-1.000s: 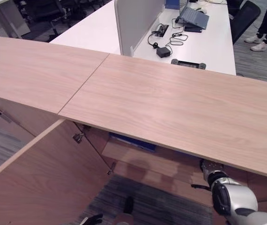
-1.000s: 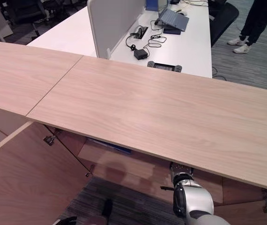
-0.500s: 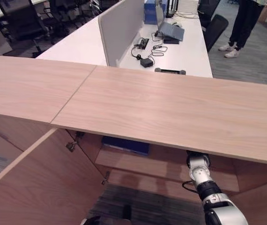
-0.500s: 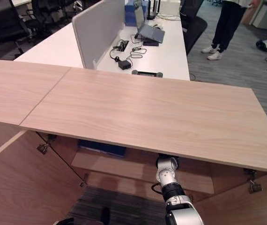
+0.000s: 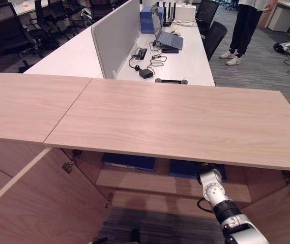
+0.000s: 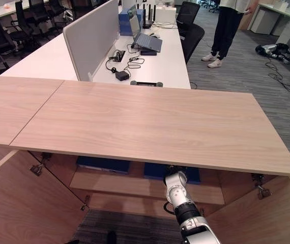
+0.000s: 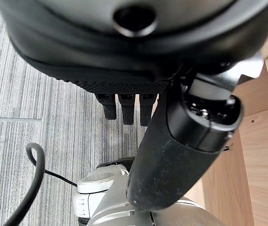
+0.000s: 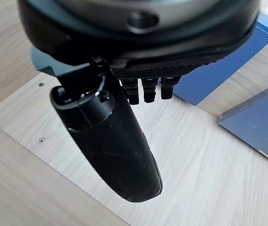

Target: Put the empty folder in the office cabinet

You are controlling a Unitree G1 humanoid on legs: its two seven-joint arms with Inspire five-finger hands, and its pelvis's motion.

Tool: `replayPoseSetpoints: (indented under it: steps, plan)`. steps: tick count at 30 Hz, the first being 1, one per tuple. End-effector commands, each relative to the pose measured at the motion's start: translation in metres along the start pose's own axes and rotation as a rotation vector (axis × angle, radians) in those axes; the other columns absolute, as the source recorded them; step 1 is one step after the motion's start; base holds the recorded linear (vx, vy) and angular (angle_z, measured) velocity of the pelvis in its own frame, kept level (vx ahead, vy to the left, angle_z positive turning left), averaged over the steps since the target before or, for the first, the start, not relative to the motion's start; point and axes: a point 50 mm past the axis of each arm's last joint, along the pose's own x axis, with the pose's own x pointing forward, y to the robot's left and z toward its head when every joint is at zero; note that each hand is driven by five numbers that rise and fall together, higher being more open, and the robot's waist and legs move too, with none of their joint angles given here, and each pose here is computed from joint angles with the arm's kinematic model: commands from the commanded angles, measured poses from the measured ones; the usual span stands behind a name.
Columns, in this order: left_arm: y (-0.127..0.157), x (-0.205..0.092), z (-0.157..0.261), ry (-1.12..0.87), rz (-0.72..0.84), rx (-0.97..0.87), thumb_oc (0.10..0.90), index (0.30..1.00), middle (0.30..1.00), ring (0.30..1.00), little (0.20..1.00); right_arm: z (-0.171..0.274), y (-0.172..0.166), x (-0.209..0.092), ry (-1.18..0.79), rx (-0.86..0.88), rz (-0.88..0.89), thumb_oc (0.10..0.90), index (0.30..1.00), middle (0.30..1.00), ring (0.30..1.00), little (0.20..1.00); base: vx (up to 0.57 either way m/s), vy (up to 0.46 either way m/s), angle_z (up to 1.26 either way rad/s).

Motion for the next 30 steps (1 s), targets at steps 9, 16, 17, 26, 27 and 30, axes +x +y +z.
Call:
replayPoseSetpoints:
  steps: [9, 16, 17, 26, 27, 30]
  plan:
    - [-0.018, 0.006, 0.048, -0.166, -0.051, -0.040, 0.800, 0.900, 0.900, 0.900, 0.900, 0.060, 0.017, 0.000, -0.221, -0.329, 0.231, 0.425, 0.338, 0.338, 0.338, 0.338, -0.01, 0.001, 0.00]
    - [-0.008, 0.004, 0.058, -0.237, -0.053, -0.010, 0.800, 0.900, 0.900, 0.900, 0.900, 0.111, 0.005, -0.006, -0.417, -1.109, 0.252, 0.400, 0.300, 0.300, 0.300, 0.300, 0.00, 0.000, 0.04]
    - [-0.008, 0.004, 0.059, -0.241, -0.057, -0.001, 0.800, 0.900, 0.900, 0.900, 0.900, 0.115, 0.005, -0.005, -0.433, -1.179, 0.242, 0.400, 0.300, 0.300, 0.300, 0.300, 0.00, 0.000, 0.00]
    - [-0.008, 0.004, 0.068, -0.275, -0.065, 0.039, 0.800, 0.900, 0.900, 0.900, 0.900, 0.132, 0.009, 0.010, -0.485, -1.308, 0.129, 0.400, 0.300, 0.300, 0.300, 0.300, 0.00, -0.006, 0.03]
    - [-0.010, 0.004, 0.068, -0.281, -0.071, 0.046, 0.800, 0.900, 0.900, 0.900, 0.900, 0.135, 0.014, 0.014, -0.490, -1.309, 0.113, 0.400, 0.300, 0.300, 0.300, 0.300, 0.00, -0.020, 0.17]
    - [-0.011, 0.003, 0.064, -0.278, -0.083, 0.063, 0.800, 0.900, 0.900, 0.900, 0.900, 0.142, 0.013, 0.021, -0.480, -1.316, 0.053, 0.400, 0.300, 0.300, 0.300, 0.300, 0.00, -0.031, 0.12]
